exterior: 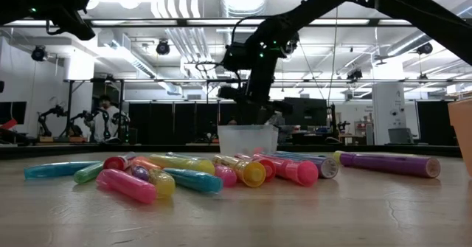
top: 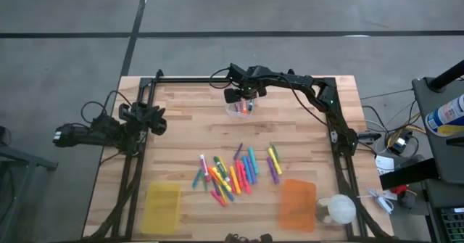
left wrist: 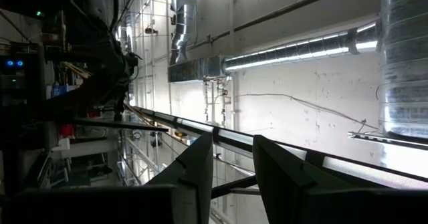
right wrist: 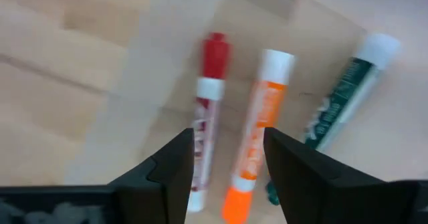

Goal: Pick & Place Markers
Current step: Put the green and white marker pen into the white bin

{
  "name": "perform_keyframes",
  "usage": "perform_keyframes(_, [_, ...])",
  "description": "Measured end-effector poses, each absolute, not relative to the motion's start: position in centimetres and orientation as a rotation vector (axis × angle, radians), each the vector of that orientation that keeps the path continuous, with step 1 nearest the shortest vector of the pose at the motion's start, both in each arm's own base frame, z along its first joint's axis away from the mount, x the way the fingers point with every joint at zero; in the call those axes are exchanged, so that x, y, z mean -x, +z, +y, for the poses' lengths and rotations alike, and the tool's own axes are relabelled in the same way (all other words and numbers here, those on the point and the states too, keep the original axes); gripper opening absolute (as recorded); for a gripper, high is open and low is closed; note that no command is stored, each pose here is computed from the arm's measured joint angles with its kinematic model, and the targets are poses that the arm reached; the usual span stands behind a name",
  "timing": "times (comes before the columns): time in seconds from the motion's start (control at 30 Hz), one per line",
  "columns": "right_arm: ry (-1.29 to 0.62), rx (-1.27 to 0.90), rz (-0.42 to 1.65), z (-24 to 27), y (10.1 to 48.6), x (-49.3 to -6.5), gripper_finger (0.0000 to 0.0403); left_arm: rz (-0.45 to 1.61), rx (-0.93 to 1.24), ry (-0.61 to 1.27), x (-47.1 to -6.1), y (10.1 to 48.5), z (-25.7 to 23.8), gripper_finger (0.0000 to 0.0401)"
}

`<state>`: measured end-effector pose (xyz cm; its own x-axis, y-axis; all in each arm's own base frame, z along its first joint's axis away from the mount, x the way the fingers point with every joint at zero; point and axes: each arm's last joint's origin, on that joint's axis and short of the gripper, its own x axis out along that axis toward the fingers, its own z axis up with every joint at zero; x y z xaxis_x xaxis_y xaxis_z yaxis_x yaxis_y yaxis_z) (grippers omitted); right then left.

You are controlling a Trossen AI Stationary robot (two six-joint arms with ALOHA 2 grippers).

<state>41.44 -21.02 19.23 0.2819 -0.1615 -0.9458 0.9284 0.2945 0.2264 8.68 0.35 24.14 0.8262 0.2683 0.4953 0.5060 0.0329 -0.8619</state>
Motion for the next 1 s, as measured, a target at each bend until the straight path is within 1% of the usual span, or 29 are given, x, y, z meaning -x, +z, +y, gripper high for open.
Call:
perform_keyframes(0.27, [-0.75,-0.887,0.905,-18.0,23.8,-44.3,0.0171,-0.635,1.56,-0.204,-8.7,24.1,0.3,0.0101])
perform_keyframes(0.53, [-0.559,-0.798,0.822,-11.8,28.3,-47.2,0.0171,-0.635,1.56,-0.204,-8.7,24.1,0.3,0.0101])
perform_keyframes(0.73, [-0.433,-0.73,0.847,-6.0,29.5,-48.1,0.0171,-0.62,1.556,-0.221,-8.7,24.2,0.3,0.0101])
perform_keyframes(1.0, [-0.292,-0.691,0.918,0.2,29.1,-48.5,0.0171,-0.617,1.555,-0.224,-8.7,24.2,0.3,0.0101])
